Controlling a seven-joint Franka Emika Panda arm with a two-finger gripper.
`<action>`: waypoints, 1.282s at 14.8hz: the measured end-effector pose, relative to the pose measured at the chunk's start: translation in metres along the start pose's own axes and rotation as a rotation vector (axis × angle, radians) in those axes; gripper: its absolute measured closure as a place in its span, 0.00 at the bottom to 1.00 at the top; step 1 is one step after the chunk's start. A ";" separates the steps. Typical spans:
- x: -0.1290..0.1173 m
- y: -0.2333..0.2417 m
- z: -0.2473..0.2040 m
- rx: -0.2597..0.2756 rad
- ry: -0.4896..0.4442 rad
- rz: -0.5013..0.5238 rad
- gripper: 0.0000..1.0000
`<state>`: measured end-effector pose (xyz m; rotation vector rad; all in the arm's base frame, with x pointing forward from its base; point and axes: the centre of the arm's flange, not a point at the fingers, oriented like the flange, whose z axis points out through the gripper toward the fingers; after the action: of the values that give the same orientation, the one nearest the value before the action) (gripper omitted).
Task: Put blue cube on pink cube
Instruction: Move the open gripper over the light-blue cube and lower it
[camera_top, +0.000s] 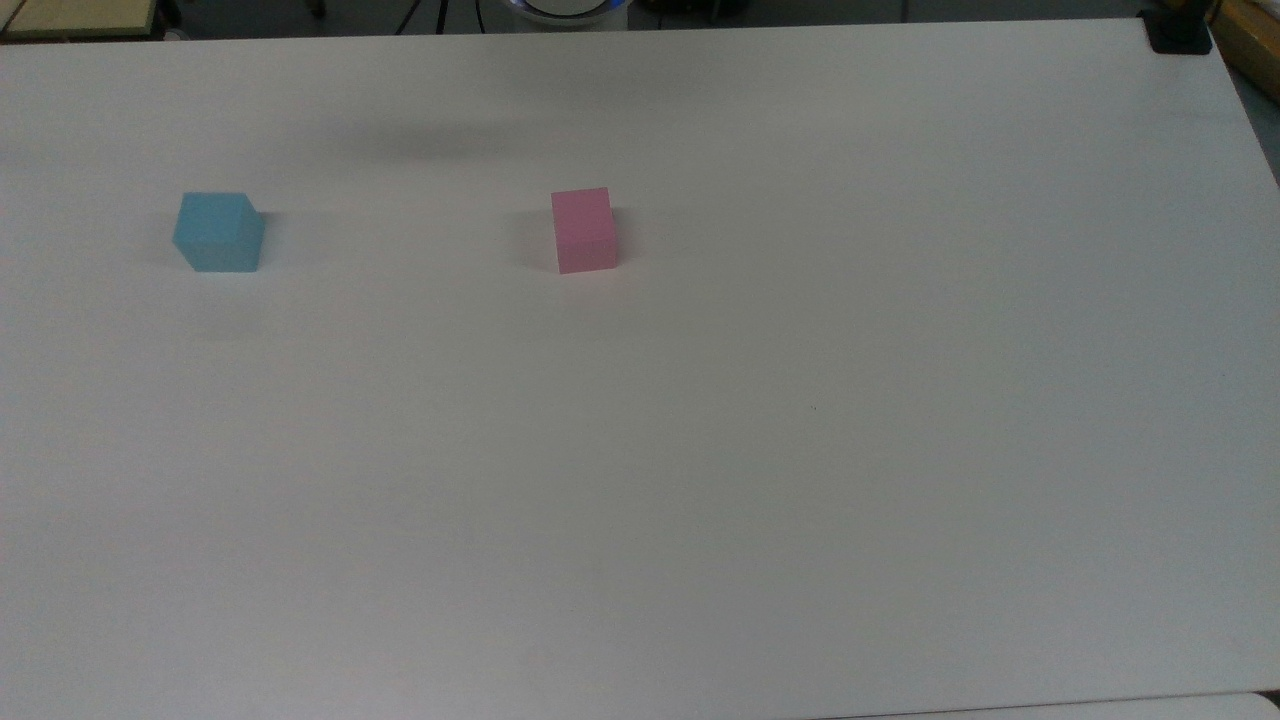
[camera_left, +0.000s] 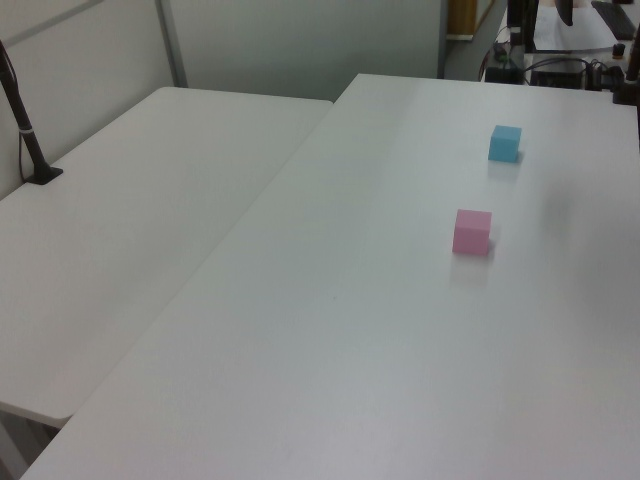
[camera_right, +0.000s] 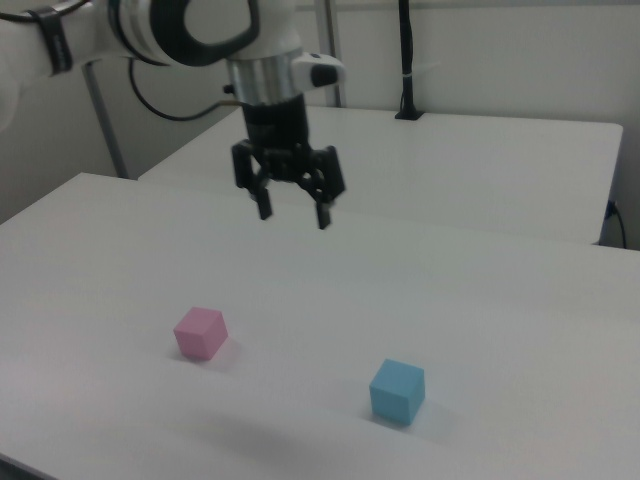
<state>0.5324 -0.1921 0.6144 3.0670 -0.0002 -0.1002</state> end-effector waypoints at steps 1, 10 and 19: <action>0.000 0.018 0.005 -0.021 0.009 0.020 0.00; -0.004 0.112 0.047 -0.079 0.042 0.047 0.00; 0.007 0.105 0.171 -0.087 0.070 0.020 0.00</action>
<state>0.5284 -0.3099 0.4510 2.9809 -0.0226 0.0085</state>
